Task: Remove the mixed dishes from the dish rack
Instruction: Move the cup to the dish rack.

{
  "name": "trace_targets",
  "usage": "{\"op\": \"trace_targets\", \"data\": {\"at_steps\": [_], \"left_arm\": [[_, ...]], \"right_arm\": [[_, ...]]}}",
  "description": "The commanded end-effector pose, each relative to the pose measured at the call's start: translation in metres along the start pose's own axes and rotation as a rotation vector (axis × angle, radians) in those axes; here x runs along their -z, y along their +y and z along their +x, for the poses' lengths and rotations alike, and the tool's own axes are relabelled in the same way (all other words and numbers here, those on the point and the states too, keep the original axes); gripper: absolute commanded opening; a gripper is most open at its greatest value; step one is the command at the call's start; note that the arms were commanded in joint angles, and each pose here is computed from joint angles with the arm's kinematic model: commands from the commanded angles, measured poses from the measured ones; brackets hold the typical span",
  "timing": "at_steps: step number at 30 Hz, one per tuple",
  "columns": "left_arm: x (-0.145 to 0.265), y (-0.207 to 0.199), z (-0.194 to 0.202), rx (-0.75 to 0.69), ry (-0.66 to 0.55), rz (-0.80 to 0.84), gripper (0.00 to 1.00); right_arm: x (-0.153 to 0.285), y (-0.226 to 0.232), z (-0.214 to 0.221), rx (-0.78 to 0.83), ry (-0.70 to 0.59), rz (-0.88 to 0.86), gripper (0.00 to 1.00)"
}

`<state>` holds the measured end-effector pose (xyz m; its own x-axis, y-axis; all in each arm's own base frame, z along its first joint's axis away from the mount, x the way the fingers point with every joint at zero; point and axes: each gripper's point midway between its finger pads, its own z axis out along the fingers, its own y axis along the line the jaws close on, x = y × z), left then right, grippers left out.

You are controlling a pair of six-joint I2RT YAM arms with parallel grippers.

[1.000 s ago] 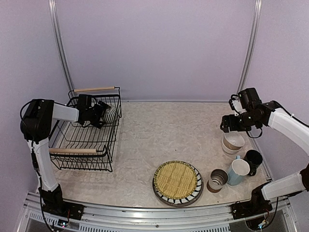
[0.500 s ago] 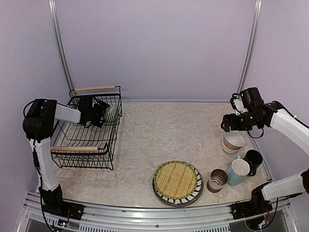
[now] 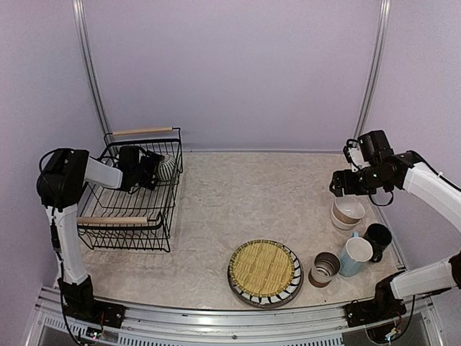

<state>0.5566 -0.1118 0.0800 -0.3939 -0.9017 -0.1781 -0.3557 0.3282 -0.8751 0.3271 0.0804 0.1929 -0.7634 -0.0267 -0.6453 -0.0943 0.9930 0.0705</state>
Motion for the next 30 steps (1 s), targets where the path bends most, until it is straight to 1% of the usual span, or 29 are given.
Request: {"op": "trace_targets", "data": {"at_steps": [1,4,6,9,11,13,16,18,19,21,23,26,27,30], "left_arm": [[0.0,0.058,0.016,0.052,0.041,-0.141,0.93],[0.014,0.065,0.02,-0.003,0.049,-0.218,0.92],[0.028,0.072,0.023,-0.015,0.059,-0.258,0.91],[0.046,0.08,0.03,-0.054,0.064,-0.289,0.89],[0.059,0.076,0.036,-0.101,0.078,-0.299,0.88],[0.073,0.073,0.04,-0.147,0.081,-0.317,0.89],[0.09,0.078,0.045,-0.202,0.093,-0.352,0.89],[0.102,0.066,0.044,-0.249,0.097,-0.326,0.9],[0.109,0.068,0.044,-0.269,0.109,-0.347,0.91],[0.12,0.056,0.038,-0.31,0.115,-0.332,0.93],[0.128,0.034,0.033,-0.342,0.152,-0.245,0.94],[0.136,0.01,0.023,-0.328,0.226,-0.144,0.92],[0.137,0.003,0.019,-0.335,0.239,-0.125,0.89],[0.136,-0.005,0.01,-0.375,0.229,-0.161,0.88]], "right_arm": [[0.004,-0.001,0.001,-0.016,-0.01,-0.005,0.89],[0.004,-0.001,0.003,-0.019,-0.013,-0.005,0.89],[0.004,-0.001,0.003,-0.02,-0.015,-0.006,0.89],[0.002,-0.001,0.004,-0.021,-0.011,-0.005,0.89],[0.001,-0.001,0.004,-0.021,-0.01,-0.007,0.89],[0.0,0.0,0.004,-0.022,-0.011,-0.009,0.89],[-0.002,0.0,0.006,-0.019,-0.006,-0.009,0.89],[-0.004,0.0,0.007,-0.014,-0.001,-0.007,0.89],[-0.005,0.0,0.007,-0.013,0.002,-0.007,0.89],[-0.006,0.0,0.008,-0.01,0.006,-0.004,0.89],[-0.007,-0.001,0.009,-0.008,0.008,-0.003,0.89],[-0.008,-0.001,0.009,-0.005,0.01,0.0,0.89],[-0.009,-0.001,0.01,-0.004,0.012,0.0,0.89],[-0.011,-0.001,0.011,-0.004,0.017,-0.001,0.89]]}}
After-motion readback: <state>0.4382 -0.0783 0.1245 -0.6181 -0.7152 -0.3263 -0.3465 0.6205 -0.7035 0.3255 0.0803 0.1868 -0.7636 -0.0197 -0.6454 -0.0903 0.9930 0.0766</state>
